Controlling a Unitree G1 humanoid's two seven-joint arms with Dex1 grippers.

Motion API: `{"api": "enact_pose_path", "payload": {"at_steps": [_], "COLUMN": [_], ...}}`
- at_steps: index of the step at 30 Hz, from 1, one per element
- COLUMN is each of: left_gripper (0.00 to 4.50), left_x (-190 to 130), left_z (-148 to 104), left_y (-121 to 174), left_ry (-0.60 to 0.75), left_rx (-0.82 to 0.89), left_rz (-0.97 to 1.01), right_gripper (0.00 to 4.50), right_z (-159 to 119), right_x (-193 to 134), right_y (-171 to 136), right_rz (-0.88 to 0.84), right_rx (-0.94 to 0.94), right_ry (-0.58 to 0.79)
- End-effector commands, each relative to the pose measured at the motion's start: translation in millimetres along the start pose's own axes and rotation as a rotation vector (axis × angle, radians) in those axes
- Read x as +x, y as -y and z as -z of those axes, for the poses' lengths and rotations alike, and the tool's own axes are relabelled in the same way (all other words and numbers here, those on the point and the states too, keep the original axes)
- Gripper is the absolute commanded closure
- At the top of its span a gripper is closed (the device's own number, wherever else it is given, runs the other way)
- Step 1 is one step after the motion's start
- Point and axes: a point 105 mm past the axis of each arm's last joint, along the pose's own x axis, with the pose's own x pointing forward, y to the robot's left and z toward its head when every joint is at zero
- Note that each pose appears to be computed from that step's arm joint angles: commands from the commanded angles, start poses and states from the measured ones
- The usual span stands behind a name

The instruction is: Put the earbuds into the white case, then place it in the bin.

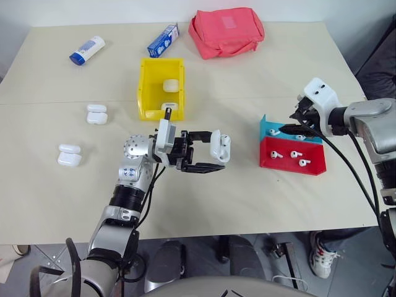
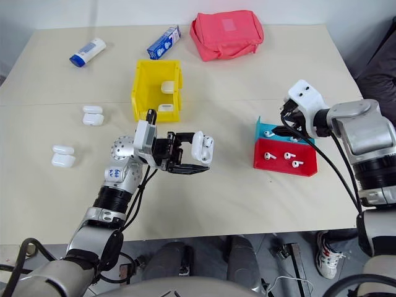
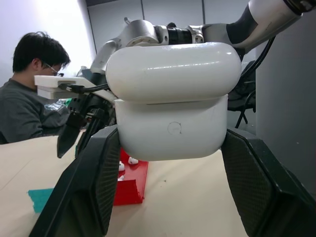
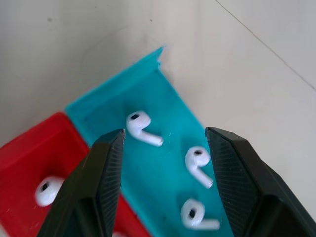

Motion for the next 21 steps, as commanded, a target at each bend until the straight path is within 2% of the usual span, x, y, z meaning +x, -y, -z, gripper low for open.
{"api": "enact_pose_path", "payload": {"at_steps": [1,8,12,21], "left_gripper": [1.77,1.77,1.77,1.77], "left_x": [5,6,5,4], "left_z": [-7,-8,-8,-9], "left_y": [0,1,3,5], "left_ry": [0.005,0.006,0.005,0.003], "left_rx": [0.035,0.036,0.036,0.035], "left_rz": [0.018,0.026,0.026,0.017], "right_gripper": [1.82,1.82,1.82,1.82], "right_z": [-9,-14,-13,-8], "right_x": [-2,10,17,28], "right_y": [10,14,6,2], "right_rz": [0.015,-0.038,-0.105,-0.13], "right_rx": [-0.049,-0.054,-0.071,-0.079], "right_ry": [0.007,-0.029,-0.038,-0.058]}}
